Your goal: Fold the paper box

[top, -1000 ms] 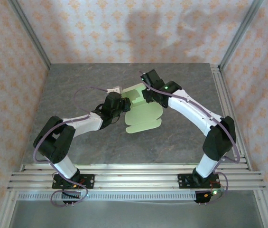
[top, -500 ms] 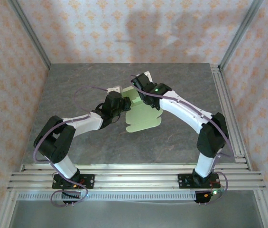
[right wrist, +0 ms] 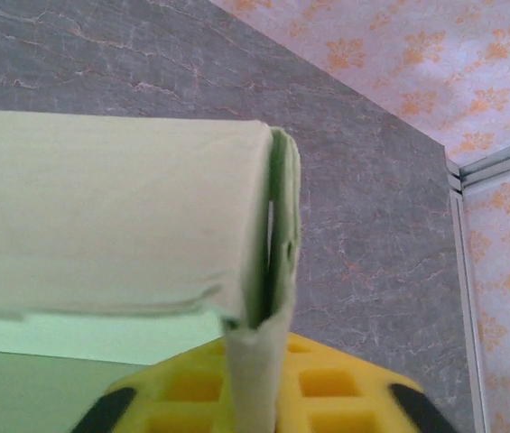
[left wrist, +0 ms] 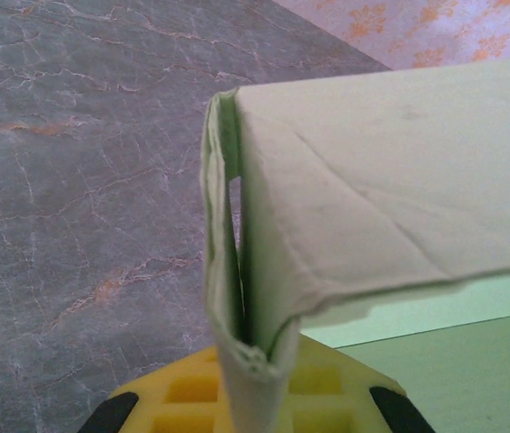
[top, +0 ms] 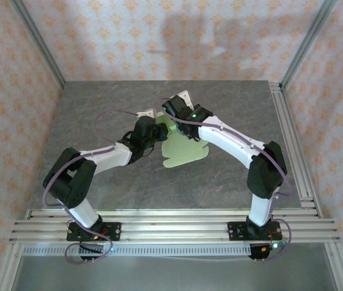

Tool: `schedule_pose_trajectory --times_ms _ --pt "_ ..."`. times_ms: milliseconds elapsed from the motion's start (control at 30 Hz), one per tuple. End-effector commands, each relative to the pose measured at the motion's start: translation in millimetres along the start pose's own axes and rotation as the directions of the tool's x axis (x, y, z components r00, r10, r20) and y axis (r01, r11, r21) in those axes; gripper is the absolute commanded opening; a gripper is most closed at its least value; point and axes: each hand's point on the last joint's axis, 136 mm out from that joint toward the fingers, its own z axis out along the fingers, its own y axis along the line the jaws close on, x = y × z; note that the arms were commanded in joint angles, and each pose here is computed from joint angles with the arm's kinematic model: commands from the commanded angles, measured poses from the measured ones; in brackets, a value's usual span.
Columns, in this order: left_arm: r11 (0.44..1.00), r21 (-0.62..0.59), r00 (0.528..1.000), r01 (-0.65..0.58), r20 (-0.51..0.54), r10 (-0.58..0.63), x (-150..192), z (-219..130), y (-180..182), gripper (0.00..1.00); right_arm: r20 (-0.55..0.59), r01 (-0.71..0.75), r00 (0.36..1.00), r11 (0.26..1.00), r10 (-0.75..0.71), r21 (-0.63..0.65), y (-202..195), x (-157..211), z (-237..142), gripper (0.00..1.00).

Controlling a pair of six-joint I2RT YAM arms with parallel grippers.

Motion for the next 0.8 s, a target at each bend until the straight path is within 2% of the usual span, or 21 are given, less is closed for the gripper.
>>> schedule_pose_trajectory --times_ms 0,100,300,767 --pt "0.998 0.062 1.000 0.001 0.024 -0.002 -12 0 -19 0.00 0.032 -0.006 0.999 0.999 0.005 0.037 -1 -11 -1 0.20" --pt "0.998 0.061 1.000 0.000 0.022 -0.001 -12 0 -18 0.00 0.034 0.003 0.999 0.999 -0.004 0.053 0 -11 2 0.19" --pt "0.998 0.064 1.000 0.004 0.023 -0.006 -12 1 -20 0.00 0.055 0.020 0.998 0.992 -0.028 0.127 2 -17 4 0.00" --pt "0.998 0.050 0.999 0.029 0.023 -0.030 -13 2 -16 0.00 0.060 0.020 0.998 0.978 -0.033 0.207 1 -17 9 0.00"
